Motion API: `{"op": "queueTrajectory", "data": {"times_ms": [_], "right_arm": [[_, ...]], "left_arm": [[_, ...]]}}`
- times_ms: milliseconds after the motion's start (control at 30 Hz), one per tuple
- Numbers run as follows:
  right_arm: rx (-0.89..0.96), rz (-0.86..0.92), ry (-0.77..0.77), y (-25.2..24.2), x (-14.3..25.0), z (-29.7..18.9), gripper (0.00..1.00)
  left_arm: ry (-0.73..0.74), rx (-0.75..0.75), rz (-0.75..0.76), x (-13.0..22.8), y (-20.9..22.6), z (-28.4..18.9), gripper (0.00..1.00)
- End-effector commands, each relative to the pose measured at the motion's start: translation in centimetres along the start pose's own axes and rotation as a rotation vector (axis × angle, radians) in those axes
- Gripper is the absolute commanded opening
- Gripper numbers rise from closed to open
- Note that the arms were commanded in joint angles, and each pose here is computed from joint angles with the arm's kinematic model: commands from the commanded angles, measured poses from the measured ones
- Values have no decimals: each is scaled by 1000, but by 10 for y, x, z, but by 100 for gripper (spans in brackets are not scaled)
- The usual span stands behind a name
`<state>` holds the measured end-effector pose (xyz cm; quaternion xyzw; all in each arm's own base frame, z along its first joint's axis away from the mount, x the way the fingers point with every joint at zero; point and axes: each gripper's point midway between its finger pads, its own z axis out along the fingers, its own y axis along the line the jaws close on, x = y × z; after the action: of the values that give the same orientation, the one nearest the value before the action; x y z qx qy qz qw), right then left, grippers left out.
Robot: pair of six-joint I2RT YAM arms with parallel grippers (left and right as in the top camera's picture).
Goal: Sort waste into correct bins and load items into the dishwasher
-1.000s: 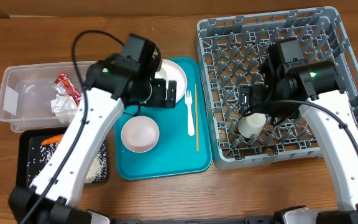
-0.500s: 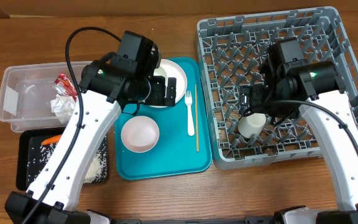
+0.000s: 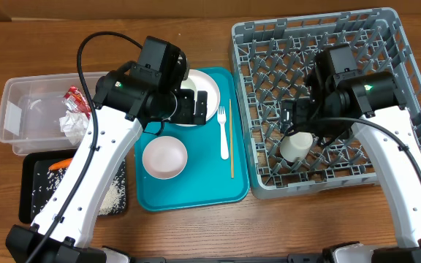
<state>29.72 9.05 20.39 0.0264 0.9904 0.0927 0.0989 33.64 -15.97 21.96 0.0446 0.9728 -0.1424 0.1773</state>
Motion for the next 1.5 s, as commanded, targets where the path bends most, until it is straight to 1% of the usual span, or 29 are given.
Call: {"op": "queueTrajectory", "data": {"times_ms": [0, 167, 233, 267, 367, 400, 433, 633, 867, 967, 1133, 1200, 1267, 1300, 1367, 1467], "right_arm": [[-115, 7, -22, 22, -4, -10, 100], [-329, -6, 62, 58, 12, -18, 100], [-352, -18, 79, 65, 16, -19, 88], [-353, -25, 82, 66, 18, -19, 78], [-347, -54, 92, 73, 23, -17, 30], [-341, -65, 93, 75, 25, -17, 19], [-332, -75, 93, 76, 26, -16, 4], [-238, -134, 80, 77, 32, -8, 4], [-205, -190, 80, 85, 39, -5, 4], [-205, -190, 78, 85, 39, -3, 4], [-202, -156, 88, 83, 40, 12, 4], [-196, -130, 102, 81, 43, 21, 5], [-191, -93, 118, 79, 46, 30, 17], [-187, -81, 126, 77, 48, 34, 27], [-181, -76, 137, 75, 51, 37, 30], [-181, -84, 136, 75, 51, 37, 35]], "left_arm": [[-8, -3, 5, -2, 0, -2, 100], [-8, -3, 5, -2, 0, -2, 100], [-8, -3, 6, -2, 0, -2, 100], [-8, -3, 6, -2, 0, -2, 100], [-8, -3, 6, -2, 0, -2, 100], [-8, -3, 6, -2, 0, -2, 100], [-8, -3, 6, -2, 0, -2, 100], [-8, -3, 6, -2, 0, -2, 100], [-8, -3, 6, -2, 0, -2, 100], [-9, -3, 5, -3, 0, -2, 100], [-94, 25, 13, -24, -7, -3, 100], [-92, 13, 41, -23, -4, -4, 100], [-67, -22, 8, -17, 6, -6, 100], [-50, -60, -28, -13, 15, -6, 100], [-11, -161, -95, 0, 37, -8, 100], [50, -305, -153, 20, 65, -15, 99]]}}
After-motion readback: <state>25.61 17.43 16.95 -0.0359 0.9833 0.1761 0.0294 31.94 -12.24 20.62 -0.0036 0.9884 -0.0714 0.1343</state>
